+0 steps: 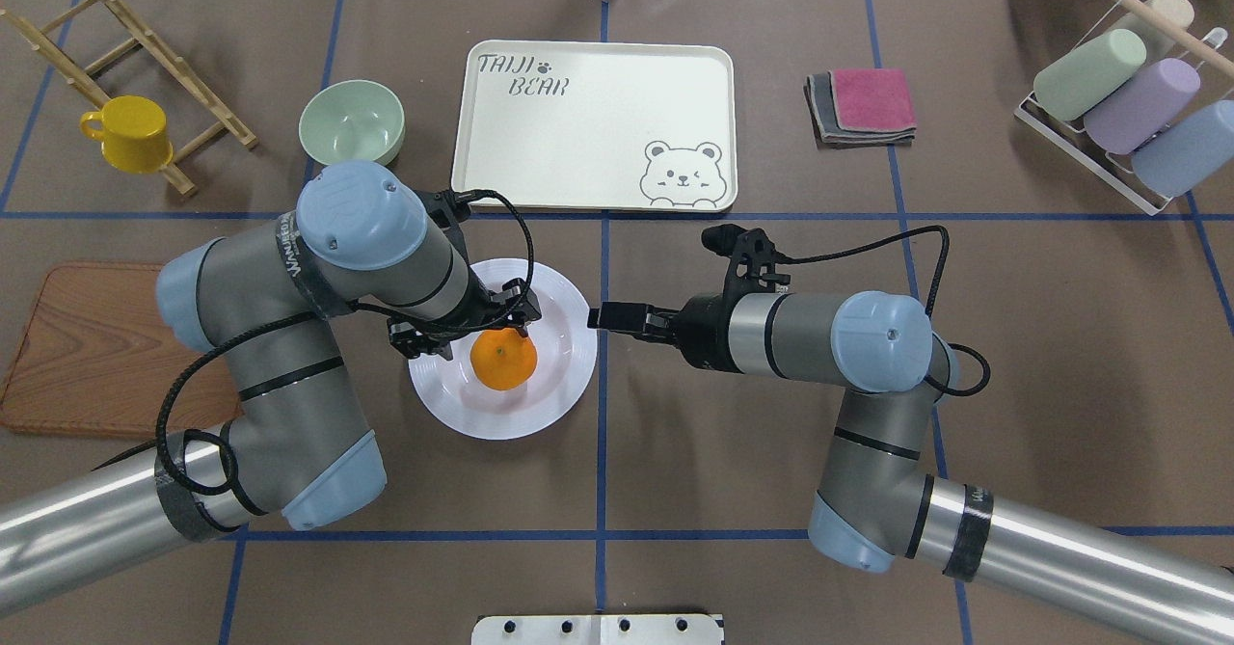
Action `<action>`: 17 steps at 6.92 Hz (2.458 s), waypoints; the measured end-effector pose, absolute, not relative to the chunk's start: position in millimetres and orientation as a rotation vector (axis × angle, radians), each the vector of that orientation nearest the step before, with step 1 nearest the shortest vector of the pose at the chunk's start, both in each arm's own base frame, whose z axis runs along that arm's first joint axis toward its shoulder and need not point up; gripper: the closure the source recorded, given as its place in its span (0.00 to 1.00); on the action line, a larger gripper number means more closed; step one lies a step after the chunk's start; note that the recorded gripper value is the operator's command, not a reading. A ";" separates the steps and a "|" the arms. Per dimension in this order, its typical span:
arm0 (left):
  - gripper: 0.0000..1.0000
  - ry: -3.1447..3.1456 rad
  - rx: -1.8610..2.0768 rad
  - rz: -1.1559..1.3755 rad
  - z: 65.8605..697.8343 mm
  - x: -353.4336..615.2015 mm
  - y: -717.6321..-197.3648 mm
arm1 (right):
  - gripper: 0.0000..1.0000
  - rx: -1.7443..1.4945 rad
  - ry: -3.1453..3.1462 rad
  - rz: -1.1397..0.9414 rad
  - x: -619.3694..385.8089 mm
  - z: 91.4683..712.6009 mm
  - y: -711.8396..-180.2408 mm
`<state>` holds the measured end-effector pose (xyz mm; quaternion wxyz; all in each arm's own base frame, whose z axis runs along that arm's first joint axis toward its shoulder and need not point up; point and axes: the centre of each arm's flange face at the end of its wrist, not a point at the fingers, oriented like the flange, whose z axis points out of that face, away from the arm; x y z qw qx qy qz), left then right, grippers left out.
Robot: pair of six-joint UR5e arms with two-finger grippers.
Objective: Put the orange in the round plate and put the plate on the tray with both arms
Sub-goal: 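Release the orange onto the plate while the right gripper grips the plate rim, then lift the plate with the right gripper while the left arm withdraws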
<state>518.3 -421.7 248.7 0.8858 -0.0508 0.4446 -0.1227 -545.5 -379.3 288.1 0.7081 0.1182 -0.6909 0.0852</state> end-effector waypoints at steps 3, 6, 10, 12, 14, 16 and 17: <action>0.03 0.955 -0.067 -0.252 239.3 484.3 -436.6 | 0.08 0.238 -1.515 0.179 -570.9 291.8 -373.5; 0.03 1.012 -0.074 -0.223 241.8 408.7 -466.2 | 0.10 0.224 -1.514 0.166 -593.5 283.9 -370.1; 0.03 1.026 -0.061 -0.201 259.8 356.1 -485.3 | 0.62 0.215 -1.521 0.148 -610.1 271.8 -363.0; 0.03 1.030 -0.058 -0.203 264.4 340.7 -493.2 | 1.00 0.215 -1.535 0.145 -612.6 266.1 -362.6; 0.03 1.026 -0.057 -0.190 264.7 322.6 -501.6 | 1.00 0.211 -1.603 0.173 -601.3 255.4 -367.9; 0.03 1.015 -0.055 -0.171 262.3 302.5 -506.5 | 1.00 0.191 -1.656 0.216 -594.3 243.3 -374.0; 0.03 1.012 -0.048 -0.167 261.9 295.4 -508.4 | 1.00 0.171 -1.685 0.265 -591.4 229.5 -380.5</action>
